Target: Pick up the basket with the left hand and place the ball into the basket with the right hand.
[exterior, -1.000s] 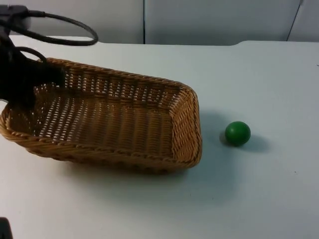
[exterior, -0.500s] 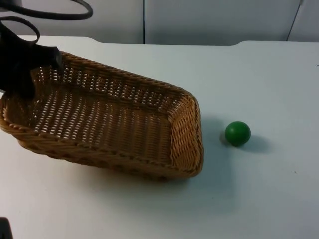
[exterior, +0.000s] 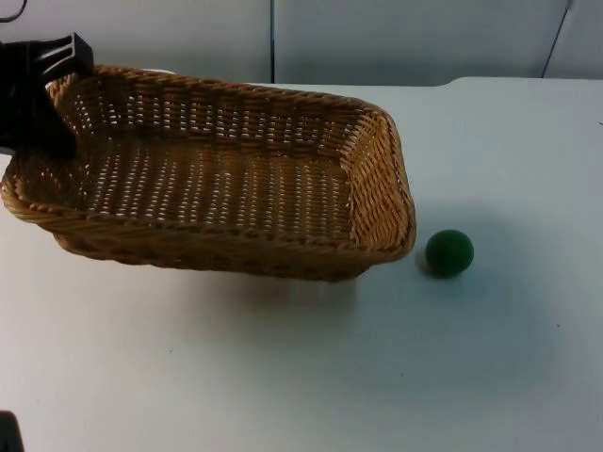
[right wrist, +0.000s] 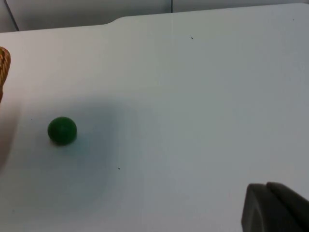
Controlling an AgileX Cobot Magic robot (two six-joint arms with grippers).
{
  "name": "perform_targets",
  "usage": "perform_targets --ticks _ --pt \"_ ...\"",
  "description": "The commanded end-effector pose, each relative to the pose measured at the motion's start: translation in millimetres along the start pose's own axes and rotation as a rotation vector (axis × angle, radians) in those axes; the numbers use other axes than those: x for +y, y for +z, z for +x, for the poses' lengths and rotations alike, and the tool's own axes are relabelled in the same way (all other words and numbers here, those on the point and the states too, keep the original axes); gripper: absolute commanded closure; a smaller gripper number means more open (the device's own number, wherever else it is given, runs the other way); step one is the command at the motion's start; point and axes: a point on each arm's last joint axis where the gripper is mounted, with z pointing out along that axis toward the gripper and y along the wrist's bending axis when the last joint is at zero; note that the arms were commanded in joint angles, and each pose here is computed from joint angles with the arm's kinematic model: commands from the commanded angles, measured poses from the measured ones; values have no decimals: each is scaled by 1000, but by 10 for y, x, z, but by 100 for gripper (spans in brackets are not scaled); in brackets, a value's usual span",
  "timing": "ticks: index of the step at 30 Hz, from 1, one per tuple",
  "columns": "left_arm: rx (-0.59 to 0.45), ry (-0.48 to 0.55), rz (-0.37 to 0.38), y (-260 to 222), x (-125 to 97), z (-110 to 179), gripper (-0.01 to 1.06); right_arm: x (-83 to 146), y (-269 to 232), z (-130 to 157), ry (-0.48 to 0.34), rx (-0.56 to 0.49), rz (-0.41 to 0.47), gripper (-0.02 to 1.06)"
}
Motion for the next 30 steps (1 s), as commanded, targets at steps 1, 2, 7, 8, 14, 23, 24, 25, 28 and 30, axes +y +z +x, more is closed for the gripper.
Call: perform_targets --ticks 1,2,7,8,14,23,24,25,28,30 --pt "-27 -31 19 -45 -19 -25 105 0 5 8 -9 -3 -4 105" --pt "-27 -31 19 -45 -19 -25 105 0 5 8 -9 -3 -4 105" --pt "-25 -18 12 -45 -13 -23 105 0 5 8 -9 -3 -4 105" --pt "-25 -18 12 -45 -13 -23 105 0 5 8 -9 -3 -4 105" --pt "-25 -18 12 -45 -13 -23 105 0 5 8 -9 -3 -4 105" --pt "-25 -18 12 -45 -13 -23 105 0 5 8 -9 -3 -4 105" --pt "-25 -18 12 -45 -13 -23 105 0 5 8 -9 -3 -4 105" --pt "-25 -18 12 -45 -13 -23 105 0 5 8 -9 -3 -4 105" --pt "-25 -18 12 -45 -13 -23 105 0 5 8 -9 -3 -4 105" --pt "-25 -18 12 -45 -13 -23 105 0 5 8 -9 -3 -4 105"
